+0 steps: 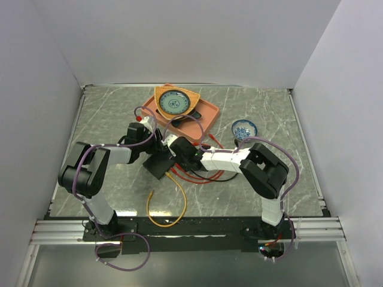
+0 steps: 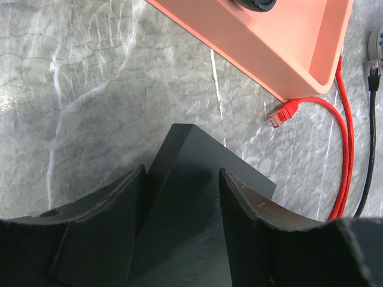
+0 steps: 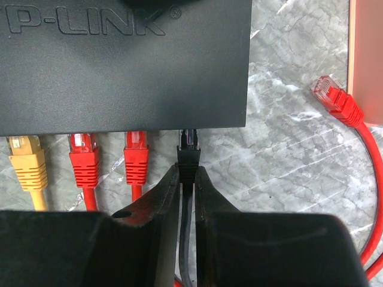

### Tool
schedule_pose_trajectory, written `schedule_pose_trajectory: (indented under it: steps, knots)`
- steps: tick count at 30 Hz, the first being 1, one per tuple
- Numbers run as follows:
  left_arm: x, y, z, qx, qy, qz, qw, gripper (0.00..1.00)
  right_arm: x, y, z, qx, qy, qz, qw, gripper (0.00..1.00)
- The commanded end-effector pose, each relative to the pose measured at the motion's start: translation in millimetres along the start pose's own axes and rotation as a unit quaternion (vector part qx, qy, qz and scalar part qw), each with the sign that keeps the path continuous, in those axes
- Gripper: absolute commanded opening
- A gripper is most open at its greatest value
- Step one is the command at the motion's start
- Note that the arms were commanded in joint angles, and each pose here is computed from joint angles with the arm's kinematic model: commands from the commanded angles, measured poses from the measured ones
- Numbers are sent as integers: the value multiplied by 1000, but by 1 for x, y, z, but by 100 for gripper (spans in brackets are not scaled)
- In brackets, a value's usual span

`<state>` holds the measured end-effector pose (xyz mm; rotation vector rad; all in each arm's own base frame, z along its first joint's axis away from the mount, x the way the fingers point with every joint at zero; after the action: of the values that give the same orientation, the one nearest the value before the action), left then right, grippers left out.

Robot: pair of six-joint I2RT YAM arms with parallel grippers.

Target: Insert the plug into the switch port

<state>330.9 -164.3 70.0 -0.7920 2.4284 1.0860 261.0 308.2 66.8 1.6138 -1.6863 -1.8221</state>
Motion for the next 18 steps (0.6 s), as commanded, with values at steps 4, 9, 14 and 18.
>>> schedule_pose_trajectory:
  steps: [4, 9, 14, 18]
  knots:
    - [29, -4, -6, 33, 14, 80, 996, 56, -27, -8, 4, -9, -27, -53, 998, 0]
    - [30, -3, -6, 35, 12, 83, 996, 55, -34, -8, 2, -13, -31, -67, 997, 0]
    - [30, -2, -7, 38, 9, 84, 996, 55, -42, -5, 0, -21, -37, -91, 995, 0]
    - [31, -3, -6, 39, 9, 89, 995, 52, -47, -3, -3, -26, -41, -104, 993, 0]
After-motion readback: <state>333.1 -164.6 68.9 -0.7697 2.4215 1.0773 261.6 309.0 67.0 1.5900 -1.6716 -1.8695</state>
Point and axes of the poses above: each gripper's point midway between its finger pads, its own y axis back along the fingers, its own z axis along the line the jaws close on, x = y × z, the point moved 6 cm from there along y, back along the fingers, and after that the axes turned 7 degrees about y, right-handed, at the moved point
